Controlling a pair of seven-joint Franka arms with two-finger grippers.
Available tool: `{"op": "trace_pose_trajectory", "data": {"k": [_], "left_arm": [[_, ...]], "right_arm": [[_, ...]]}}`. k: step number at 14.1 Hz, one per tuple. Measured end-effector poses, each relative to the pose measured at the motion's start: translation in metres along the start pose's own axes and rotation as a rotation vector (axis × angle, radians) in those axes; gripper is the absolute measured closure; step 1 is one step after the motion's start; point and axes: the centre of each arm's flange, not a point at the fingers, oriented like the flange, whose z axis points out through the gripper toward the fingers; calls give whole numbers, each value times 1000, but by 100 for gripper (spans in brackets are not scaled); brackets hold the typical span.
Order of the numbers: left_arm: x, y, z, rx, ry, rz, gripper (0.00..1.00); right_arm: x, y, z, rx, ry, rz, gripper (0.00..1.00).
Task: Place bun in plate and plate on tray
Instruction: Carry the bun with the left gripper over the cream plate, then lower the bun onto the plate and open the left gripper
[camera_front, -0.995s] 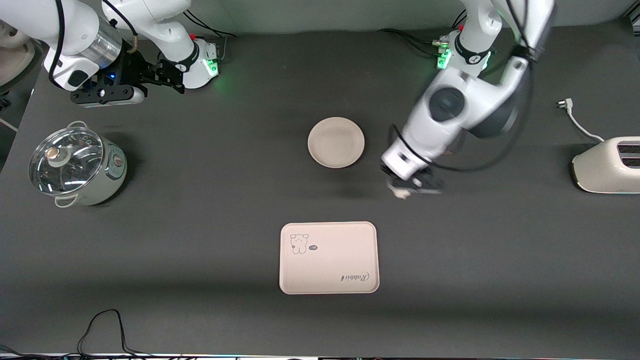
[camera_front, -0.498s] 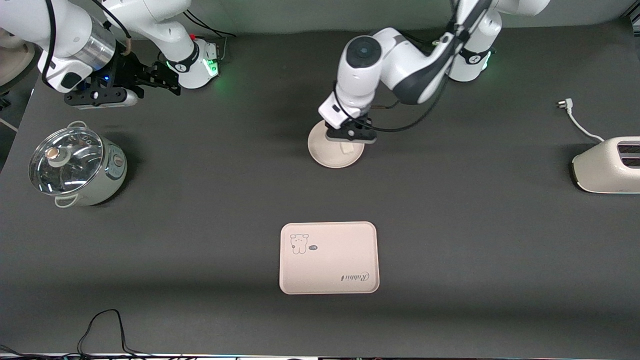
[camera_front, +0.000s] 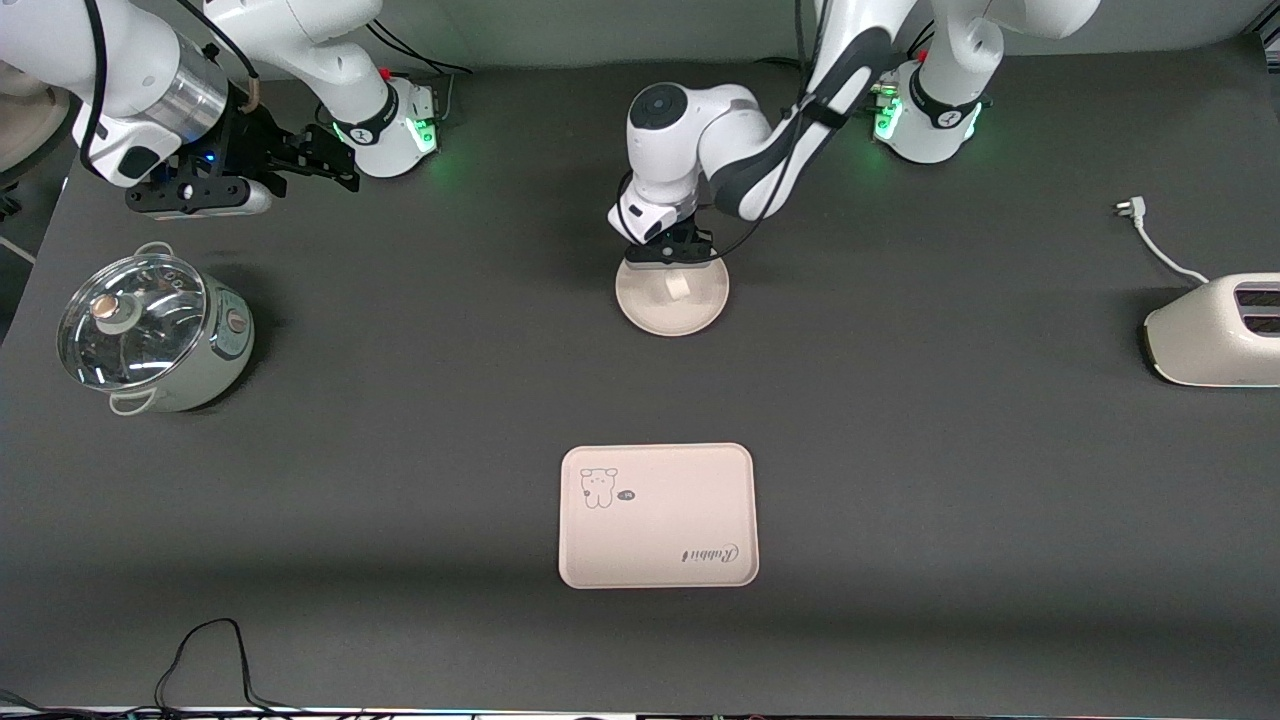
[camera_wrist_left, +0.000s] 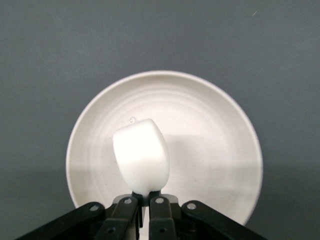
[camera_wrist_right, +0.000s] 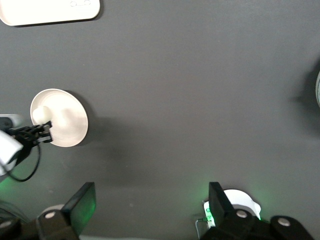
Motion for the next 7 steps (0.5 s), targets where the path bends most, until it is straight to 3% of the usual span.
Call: {"op": "trace_pose_trajectory", "data": {"k": [6,7], "left_arm": [[-26,13,22,7,0,-43,93],[-28,14,22,7,0,-44,86]], "right_arm": [[0,-1,0,12,-4,-1,0],[0,-2,1,13,-4,-1,0]]}}
